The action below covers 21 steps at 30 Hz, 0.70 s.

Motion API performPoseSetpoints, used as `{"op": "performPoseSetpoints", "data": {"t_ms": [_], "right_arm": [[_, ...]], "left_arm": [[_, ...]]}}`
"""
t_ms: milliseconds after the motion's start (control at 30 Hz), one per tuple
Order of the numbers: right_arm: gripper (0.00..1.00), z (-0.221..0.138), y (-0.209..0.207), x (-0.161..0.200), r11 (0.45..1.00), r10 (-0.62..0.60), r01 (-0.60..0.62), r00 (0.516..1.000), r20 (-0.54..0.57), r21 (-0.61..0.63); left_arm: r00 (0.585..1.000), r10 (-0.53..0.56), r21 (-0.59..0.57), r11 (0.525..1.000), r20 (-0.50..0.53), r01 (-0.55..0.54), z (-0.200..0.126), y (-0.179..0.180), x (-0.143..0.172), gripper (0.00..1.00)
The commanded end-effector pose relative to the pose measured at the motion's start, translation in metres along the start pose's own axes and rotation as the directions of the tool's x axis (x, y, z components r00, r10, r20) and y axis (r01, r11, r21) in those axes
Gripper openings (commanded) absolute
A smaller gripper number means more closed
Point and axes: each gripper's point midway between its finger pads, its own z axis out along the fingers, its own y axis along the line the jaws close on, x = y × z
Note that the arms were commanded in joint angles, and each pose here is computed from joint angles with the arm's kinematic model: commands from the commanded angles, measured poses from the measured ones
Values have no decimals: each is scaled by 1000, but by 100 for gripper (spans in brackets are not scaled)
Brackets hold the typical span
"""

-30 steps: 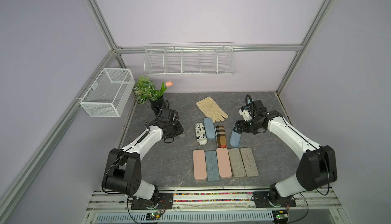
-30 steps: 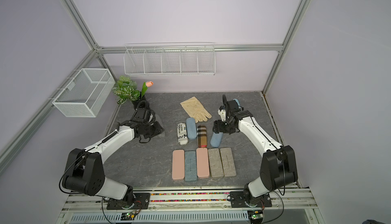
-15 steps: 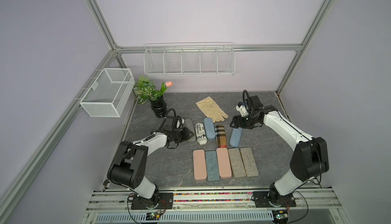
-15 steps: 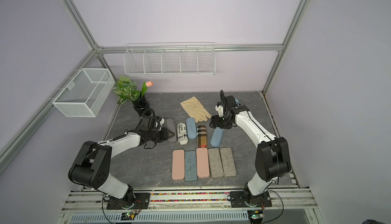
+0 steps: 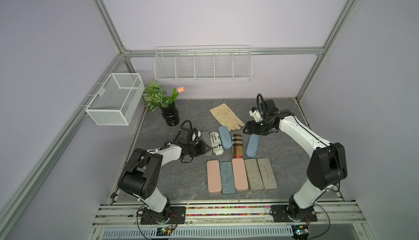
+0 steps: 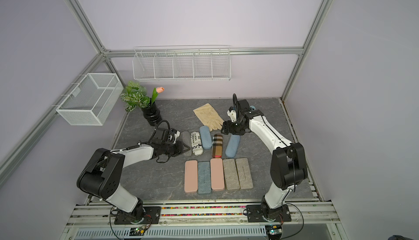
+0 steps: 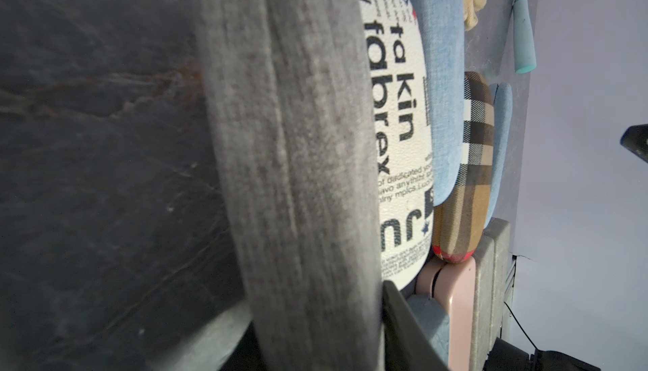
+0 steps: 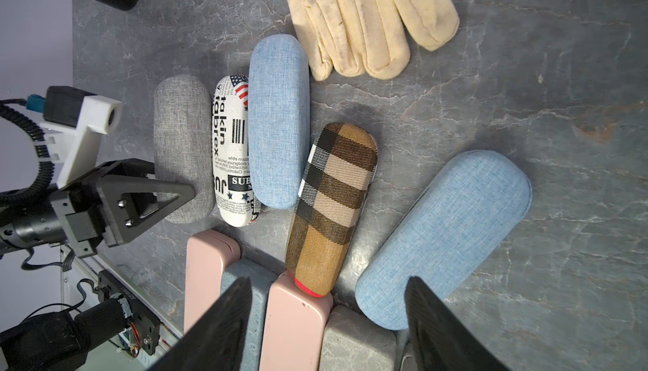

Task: Close the glasses case
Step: Place the glasses case at the center of the board.

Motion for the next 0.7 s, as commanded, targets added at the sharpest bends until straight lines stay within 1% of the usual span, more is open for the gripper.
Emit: {"op": "performPoseSetpoints", "data": {"t_ms": [0,100,167,233,400,433,467,533,567,600,667], "right_arm": [[72,2,7,-3,1000,-7,6,1000,-6,-22],[72,3,12,-3,1000,-18,18,1000,-11,-26],[72,5,14,-3,999,-29,29,999,-16,-24],[72,7,18,-4,999,-40,40,999,-18,-20],[71,13,29,-11,997,-79,79,997,-14,3],[69,15,31,-13,996,-88,88,996,-14,8],[61,19,33,-15,995,-95,95,995,-15,16],[50,24,38,-21,993,-112,112,994,-9,25],[41,28,39,-24,993,-113,113,994,-8,31],[35,31,41,-27,993,-116,116,993,-7,34],[24,40,46,-34,993,-118,118,993,0,25]], "left_arm": [[1000,20,4,1000,-23,-20,-1,-1,10,42],[999,23,-16,1000,-23,-23,-3,1,11,56],[999,27,-26,999,-24,-28,-5,1,11,62],[999,31,-36,999,-25,-32,-6,2,11,64],[999,37,-61,997,-30,-39,-10,4,12,66],[999,38,-66,997,-29,-39,-11,5,12,66],[999,35,-69,997,-25,-36,-12,5,12,66],[999,30,-69,997,-23,-32,-12,5,12,67],[999,29,-71,997,-21,-31,-12,5,12,68],[999,28,-72,997,-20,-29,-13,5,12,68],[1000,23,-78,997,-14,-24,-14,6,12,69]]}}
